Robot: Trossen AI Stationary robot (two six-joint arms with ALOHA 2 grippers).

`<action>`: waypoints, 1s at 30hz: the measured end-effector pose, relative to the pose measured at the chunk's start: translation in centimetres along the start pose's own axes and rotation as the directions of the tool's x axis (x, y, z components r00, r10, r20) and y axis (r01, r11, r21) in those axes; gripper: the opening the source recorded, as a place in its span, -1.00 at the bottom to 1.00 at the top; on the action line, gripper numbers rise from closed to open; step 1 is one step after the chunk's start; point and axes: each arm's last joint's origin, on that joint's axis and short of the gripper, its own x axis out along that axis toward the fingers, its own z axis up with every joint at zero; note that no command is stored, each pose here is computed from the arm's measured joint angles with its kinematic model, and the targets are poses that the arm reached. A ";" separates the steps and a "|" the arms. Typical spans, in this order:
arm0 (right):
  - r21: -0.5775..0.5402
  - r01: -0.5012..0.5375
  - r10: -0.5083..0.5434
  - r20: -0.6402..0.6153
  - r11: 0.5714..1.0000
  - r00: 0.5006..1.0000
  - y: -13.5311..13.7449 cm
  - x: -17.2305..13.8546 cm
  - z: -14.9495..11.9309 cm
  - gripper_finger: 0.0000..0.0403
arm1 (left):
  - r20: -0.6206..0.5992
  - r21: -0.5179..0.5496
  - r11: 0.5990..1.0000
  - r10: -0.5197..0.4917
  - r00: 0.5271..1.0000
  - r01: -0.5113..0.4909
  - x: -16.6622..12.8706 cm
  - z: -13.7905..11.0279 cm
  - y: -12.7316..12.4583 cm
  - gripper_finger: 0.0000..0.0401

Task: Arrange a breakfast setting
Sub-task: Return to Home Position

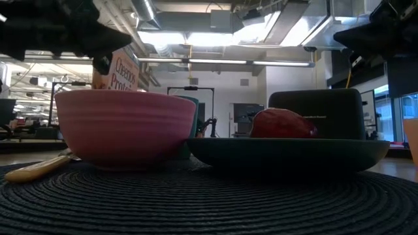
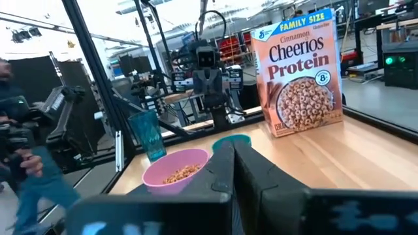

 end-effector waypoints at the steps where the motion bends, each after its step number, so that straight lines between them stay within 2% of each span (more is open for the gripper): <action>1: 0.000 0.001 -0.001 -0.002 1.000 1.000 0.0 -0.1 -0.1 -1.00 | -0.001 0.000 1.000 0.001 1.000 -0.001 -0.2 -0.3 0.1 -0.99; 15: -0.036 -0.032 0.030 -0.050 0.999 0.998 -0.1 -0.2 -0.8 -1.00 | 0.091 -0.002 1.000 -0.020 0.996 0.020 -2.9 -2.3 0.7 -0.99; 19: -0.059 -0.033 0.030 -0.049 0.998 0.998 -0.1 -0.2 -0.8 -1.00 | 0.102 0.005 1.000 -0.021 0.995 0.021 -3.2 -2.2 0.7 -0.99; 30: -0.092 -0.035 0.031 -0.046 0.995 0.998 -0.1 -0.2 -0.8 -1.00 | 0.147 0.122 0.990 -0.085 0.985 0.068 -3.7 -1.7 0.4 -0.99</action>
